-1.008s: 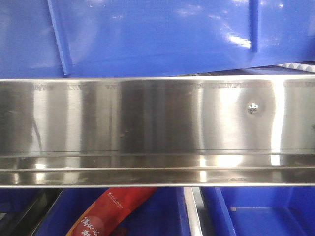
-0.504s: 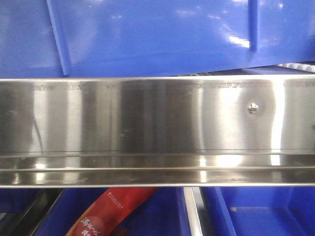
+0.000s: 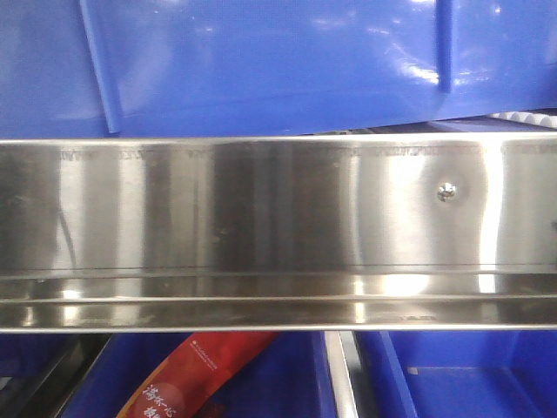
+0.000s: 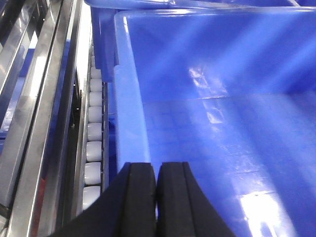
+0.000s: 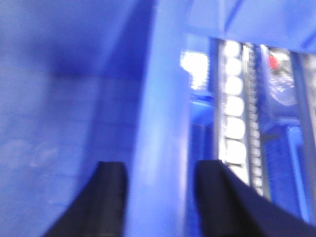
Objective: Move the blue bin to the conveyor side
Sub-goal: 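Close both grippers on opposite side walls of the blue bin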
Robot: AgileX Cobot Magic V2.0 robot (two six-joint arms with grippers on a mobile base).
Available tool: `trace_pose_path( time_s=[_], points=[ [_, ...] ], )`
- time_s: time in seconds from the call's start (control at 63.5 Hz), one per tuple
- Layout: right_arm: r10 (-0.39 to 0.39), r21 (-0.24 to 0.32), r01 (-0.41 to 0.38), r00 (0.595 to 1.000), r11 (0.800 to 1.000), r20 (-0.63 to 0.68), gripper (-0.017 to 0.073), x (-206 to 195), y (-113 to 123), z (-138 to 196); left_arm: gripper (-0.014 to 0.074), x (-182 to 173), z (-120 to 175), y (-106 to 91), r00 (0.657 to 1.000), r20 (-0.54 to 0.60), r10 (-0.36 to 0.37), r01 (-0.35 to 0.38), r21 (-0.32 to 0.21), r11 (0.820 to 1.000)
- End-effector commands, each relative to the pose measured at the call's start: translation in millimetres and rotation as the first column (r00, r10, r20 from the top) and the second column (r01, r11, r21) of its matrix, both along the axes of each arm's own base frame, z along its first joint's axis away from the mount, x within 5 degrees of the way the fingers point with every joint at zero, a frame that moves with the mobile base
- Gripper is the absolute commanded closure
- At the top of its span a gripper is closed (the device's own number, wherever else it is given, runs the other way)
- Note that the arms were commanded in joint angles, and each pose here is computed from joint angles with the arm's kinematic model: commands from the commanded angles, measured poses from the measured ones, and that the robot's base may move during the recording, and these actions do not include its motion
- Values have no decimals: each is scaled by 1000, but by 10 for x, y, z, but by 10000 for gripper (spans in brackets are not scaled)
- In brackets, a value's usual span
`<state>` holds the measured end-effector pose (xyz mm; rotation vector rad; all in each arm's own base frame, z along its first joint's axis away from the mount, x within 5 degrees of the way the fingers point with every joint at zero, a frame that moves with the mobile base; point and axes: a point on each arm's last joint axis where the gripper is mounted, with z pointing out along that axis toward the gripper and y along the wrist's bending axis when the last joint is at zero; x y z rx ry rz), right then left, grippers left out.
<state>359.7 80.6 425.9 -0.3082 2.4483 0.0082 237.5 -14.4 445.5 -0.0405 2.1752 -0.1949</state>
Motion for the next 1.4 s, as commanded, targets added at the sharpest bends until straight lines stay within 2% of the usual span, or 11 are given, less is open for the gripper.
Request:
trace_pose_path(
  time_s=[0.0, 0.031, 0.094, 0.331, 0.488, 0.661, 0.772, 0.929, 1.213, 1.291, 1.386],
  points=[
    [-19, -9, 20, 1000, 1000, 12, 617, -2, -27, 20, 601, 5, 17, 0, 1000, 21, 3, -3, -6, 1000],
    [-20, -11, 20, 1000, 1000, 13, 666, -1, -29, 20, 601, 14, 17, -3, 1000, 25, 2, -2, -12, 1000],
    [-22, -15, 22, 1000, 1000, 14, 631, 0, -33, 20, 601, 39, 12, -6, 1000, 30, 2, -2, -17, 1000],
    [-22, -15, 22, 1000, 1000, 14, 631, 0, -33, 20, 566, 270, -117, -7, 1000, 11, 14, -13, -27, 1000],
    [-22, -15, 22, 1000, 1000, 14, 631, 0, -33, 20, 389, 470, -287, -10, 998, -47, 31, -33, -47, 998],
    [-22, -15, 22, 1000, 1000, 14, 631, 0, -33, 20, 183, 637, -252, -11, 998, -37, 42, -44, -60, 997],
    [-22, -15, 22, 1000, 1000, 14, 631, 0, -33, 20, 183, 767, -212, -5, 998, -49, 44, -46, -46, 998],
    [-22, -15, 22, 1000, 1000, 14, 631, 0, -33, 20, 183, 896, -192, -15, 990, -132, 56, -65, -72, 995],
    [-22, -15, 22, 1000, 1000, 14, 631, 0, -33, 20, 183, 1047, -372, -31, 970, -231, 82, -104, -86, 991],
    [-22, -15, 22, 1000, 1000, 14, 631, 0, -33, 20, 183, 1044, -374, -80, 969, -230, 87, -104, -66, 992],
    [-22, -15, 22, 1000, 1000, 14, 631, 0, -33, 20, 183, 1039, -377, -139, 971, -222, 85, -89, -9, 996]
  ],
)
